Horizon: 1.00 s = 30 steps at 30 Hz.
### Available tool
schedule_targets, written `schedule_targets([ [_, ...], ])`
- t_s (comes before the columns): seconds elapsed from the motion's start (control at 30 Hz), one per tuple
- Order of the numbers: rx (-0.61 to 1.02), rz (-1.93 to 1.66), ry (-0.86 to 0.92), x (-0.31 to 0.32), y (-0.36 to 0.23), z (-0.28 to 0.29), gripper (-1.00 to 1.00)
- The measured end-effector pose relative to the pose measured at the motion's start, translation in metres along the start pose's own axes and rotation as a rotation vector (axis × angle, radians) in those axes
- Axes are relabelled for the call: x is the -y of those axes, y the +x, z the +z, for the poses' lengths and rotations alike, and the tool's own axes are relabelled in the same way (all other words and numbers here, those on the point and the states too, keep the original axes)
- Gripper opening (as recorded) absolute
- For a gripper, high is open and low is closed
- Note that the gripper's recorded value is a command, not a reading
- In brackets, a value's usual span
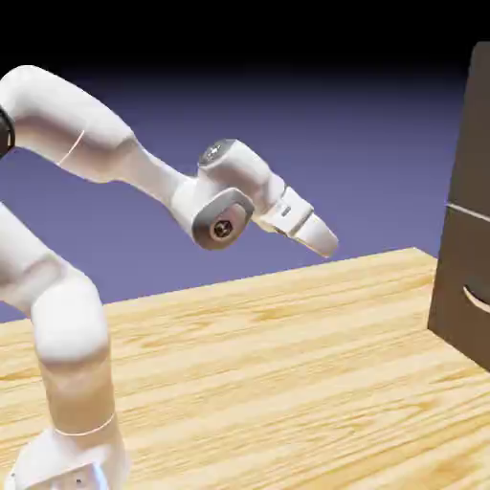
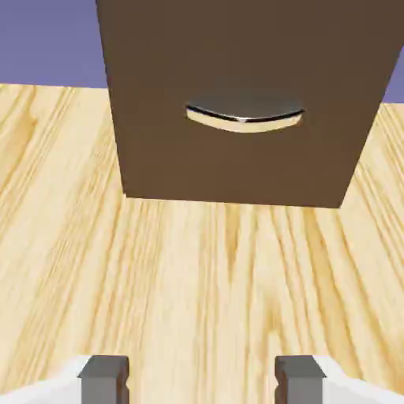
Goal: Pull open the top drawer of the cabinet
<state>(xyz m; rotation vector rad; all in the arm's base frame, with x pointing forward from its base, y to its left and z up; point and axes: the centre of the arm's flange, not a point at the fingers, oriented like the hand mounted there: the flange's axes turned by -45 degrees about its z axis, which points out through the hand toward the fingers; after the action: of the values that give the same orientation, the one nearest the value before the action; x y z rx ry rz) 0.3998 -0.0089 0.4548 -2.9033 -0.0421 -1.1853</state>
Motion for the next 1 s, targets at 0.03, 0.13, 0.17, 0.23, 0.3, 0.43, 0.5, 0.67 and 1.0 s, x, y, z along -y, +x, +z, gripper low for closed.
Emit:
schedule_targets([
  [0.03,0.018,0.024,0.005,-0.012,0.003,0.008,0.0],
  [0.13,0.069,0.094,0.014,-0.048,0.009,0.034,0.0],
  [0.17,0.085,0.116,0.015,-0.06,0.009,0.043,0.0],
  [0.23,0.115,0.157,0.014,-0.085,0.008,0.061,0.0],
  [0.3,0.141,0.195,0.009,-0.11,0.006,0.077,0.0],
  [0.43,0.181,0.26,-0.018,-0.162,-0.005,0.107,0.0],
  [0.5,0.193,0.286,-0.039,-0.189,-0.011,0.119,0.0],
  [0.67,0.203,0.311,-0.1,-0.244,-0.024,0.141,0.0],
  [1.0,0.125,0.214,-0.293,-0.341,-0.018,0.146,0.0],
])
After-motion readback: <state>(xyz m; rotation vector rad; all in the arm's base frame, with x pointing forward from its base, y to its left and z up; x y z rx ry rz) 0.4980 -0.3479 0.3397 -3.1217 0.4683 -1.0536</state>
